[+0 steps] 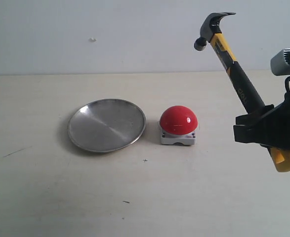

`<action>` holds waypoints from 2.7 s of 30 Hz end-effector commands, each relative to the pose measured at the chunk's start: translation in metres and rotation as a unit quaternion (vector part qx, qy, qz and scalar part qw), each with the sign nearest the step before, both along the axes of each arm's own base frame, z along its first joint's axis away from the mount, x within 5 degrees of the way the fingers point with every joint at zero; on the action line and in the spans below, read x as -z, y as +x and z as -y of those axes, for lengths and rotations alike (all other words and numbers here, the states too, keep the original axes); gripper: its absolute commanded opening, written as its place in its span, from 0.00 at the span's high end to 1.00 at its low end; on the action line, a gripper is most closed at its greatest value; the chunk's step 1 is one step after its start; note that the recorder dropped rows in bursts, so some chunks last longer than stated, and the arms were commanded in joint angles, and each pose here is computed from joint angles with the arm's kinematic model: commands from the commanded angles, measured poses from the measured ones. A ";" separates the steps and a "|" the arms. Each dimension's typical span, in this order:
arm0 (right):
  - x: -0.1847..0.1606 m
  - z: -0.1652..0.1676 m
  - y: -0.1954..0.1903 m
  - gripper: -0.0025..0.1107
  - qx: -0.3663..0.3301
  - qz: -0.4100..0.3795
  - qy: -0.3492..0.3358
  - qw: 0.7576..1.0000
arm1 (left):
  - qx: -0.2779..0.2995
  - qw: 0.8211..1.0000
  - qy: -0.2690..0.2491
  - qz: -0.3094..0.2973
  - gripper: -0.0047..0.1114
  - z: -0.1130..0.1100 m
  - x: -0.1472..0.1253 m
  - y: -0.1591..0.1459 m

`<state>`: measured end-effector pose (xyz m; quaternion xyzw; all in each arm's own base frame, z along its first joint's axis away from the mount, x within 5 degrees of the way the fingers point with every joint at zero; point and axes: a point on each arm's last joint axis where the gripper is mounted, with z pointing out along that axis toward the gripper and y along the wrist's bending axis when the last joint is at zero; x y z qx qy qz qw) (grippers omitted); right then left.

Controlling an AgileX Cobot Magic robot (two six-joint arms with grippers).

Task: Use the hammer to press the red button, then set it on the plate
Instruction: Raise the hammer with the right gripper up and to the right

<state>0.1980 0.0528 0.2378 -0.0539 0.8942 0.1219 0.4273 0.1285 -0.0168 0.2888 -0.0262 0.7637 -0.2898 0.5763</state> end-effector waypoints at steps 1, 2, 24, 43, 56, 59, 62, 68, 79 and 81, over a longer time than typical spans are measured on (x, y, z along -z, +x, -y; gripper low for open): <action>-0.013 0.005 0.005 0.98 0.021 0.057 -0.003 0.998 | -0.138 0.989 0.060 0.010 0.96 -0.012 -0.005 -0.025; -0.013 0.005 0.005 0.98 0.021 0.057 -0.003 0.998 | -0.156 0.985 0.073 0.013 0.96 -0.013 -0.006 -0.030; -0.021 0.005 -0.003 0.98 0.004 0.078 -0.016 0.997 | -0.339 0.939 0.000 0.060 0.96 -0.029 0.079 -0.067; -0.015 0.016 -0.032 0.98 0.036 0.130 -0.002 0.991 | -0.324 0.945 -0.023 0.038 0.96 -0.026 0.089 -0.066; -0.023 0.022 -0.056 0.98 0.045 0.177 0.021 0.983 | -0.324 0.945 -0.020 0.038 0.96 -0.026 0.089 -0.066; -0.023 0.022 -0.056 0.98 0.045 0.177 0.021 0.983 | -0.319 0.947 -0.019 0.038 0.96 -0.025 0.089 -0.066; -0.023 0.022 -0.056 0.98 0.045 0.177 0.021 0.983 | -0.294 0.955 -0.019 0.037 0.96 -0.022 0.089 -0.065; -0.022 0.022 -0.056 0.98 0.044 0.176 0.020 0.983 | -0.240 0.969 -0.021 0.050 0.96 -0.014 0.088 -0.067; -0.017 0.021 -0.052 0.98 0.045 0.162 0.017 0.986 | -0.225 0.973 -0.022 0.054 0.96 -0.012 0.087 -0.068; -0.018 0.021 -0.052 0.98 0.045 0.162 0.017 0.986 | -0.225 0.973 -0.022 0.054 0.96 -0.012 0.087 -0.068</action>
